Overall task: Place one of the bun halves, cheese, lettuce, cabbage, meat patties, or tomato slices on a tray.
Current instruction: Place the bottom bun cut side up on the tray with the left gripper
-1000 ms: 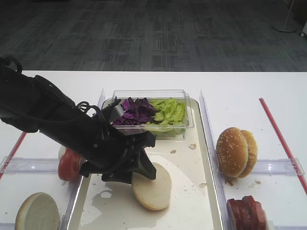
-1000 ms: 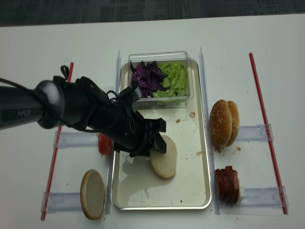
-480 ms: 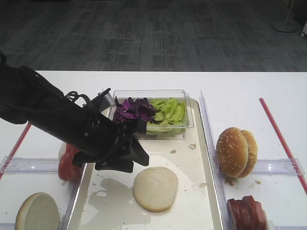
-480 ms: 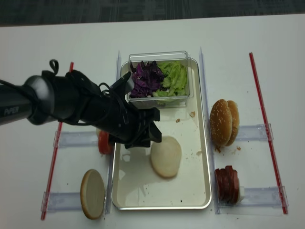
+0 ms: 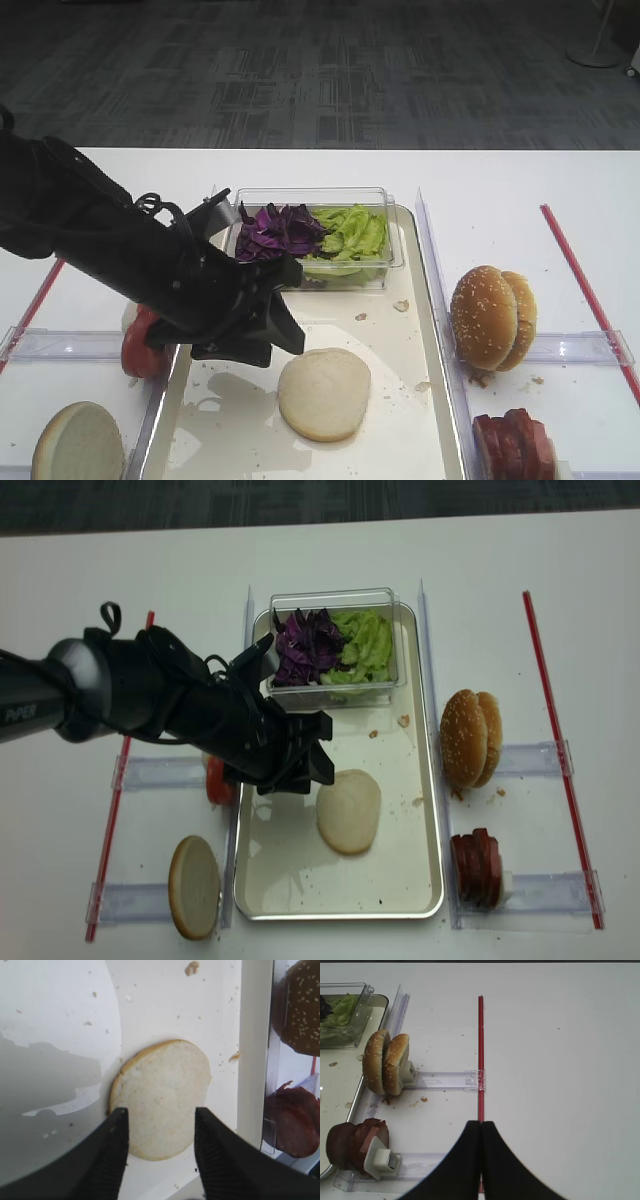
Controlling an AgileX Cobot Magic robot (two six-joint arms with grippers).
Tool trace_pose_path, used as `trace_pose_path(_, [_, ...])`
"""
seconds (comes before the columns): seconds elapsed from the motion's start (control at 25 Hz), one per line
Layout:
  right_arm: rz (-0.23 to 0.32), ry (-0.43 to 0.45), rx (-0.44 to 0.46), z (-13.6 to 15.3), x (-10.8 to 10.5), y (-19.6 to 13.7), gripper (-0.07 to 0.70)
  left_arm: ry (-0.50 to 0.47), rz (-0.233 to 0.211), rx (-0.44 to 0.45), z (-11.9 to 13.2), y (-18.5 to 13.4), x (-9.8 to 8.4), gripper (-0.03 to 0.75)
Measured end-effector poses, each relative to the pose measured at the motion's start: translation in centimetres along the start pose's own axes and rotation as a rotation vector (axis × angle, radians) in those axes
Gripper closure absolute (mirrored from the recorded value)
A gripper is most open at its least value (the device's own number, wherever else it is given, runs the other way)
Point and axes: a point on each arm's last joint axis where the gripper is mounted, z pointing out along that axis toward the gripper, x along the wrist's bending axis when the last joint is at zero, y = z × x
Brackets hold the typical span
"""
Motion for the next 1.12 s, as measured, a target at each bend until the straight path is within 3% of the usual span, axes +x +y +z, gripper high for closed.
trace_pose_path(0.44, [0.000, 0.000, 0.000, 0.0, 0.0, 0.0, 0.267, -0.032, 0.065, -0.076, -2.6, -0.2, -1.9, 0.428])
trace_pose_path(1.12, [0.000, 0.000, 0.000, 0.0, 0.0, 0.0, 0.267, -0.082, 0.091, -0.130, -5.3, -0.9, -3.9, 0.428])
